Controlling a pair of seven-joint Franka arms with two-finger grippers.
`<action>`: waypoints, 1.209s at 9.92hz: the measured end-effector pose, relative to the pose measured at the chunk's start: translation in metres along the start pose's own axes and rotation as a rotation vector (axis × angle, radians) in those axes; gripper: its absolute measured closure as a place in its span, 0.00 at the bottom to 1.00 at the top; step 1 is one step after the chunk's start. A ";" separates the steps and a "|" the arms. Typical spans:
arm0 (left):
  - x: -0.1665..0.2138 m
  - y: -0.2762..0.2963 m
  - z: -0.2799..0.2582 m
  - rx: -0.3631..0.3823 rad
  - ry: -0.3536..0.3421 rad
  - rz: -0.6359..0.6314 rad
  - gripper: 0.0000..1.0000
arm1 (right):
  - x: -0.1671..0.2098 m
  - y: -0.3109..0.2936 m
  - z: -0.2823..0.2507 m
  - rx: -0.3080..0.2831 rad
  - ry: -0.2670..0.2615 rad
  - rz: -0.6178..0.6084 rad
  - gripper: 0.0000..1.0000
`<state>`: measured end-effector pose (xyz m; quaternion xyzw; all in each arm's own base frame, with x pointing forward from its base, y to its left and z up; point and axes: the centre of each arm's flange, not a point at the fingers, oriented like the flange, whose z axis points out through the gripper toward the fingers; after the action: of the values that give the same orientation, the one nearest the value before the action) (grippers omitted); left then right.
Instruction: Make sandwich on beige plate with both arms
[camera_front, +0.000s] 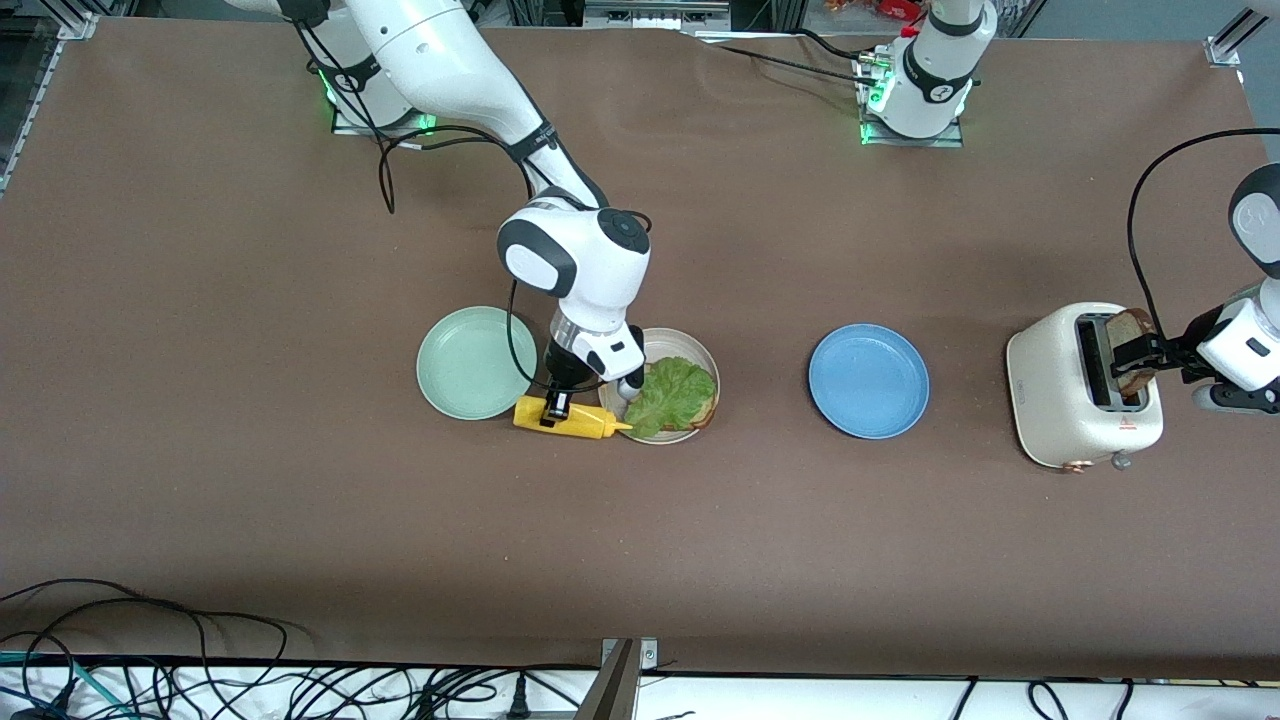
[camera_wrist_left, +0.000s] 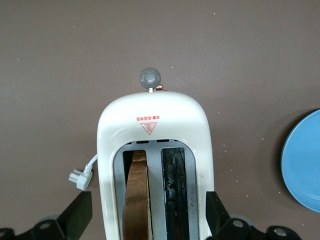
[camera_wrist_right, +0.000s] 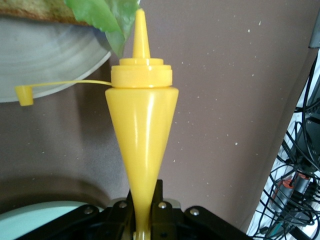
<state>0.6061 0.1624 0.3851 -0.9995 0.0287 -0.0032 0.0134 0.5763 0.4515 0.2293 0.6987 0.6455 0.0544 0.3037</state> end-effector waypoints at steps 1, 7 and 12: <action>0.000 0.000 0.000 0.000 0.000 0.000 0.00 | -0.001 0.001 0.000 -0.003 -0.004 0.007 0.88; -0.002 0.000 0.003 -0.002 -0.007 0.000 0.23 | -0.070 0.086 -0.015 0.198 0.128 0.314 0.88; -0.011 -0.017 0.009 -0.006 -0.018 0.069 0.88 | -0.295 0.170 0.037 0.633 0.607 0.403 0.88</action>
<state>0.5964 0.1798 0.3767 -0.9979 0.0629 0.0063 0.0106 0.6942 0.1654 0.3768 0.8205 0.5416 0.1144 -0.1425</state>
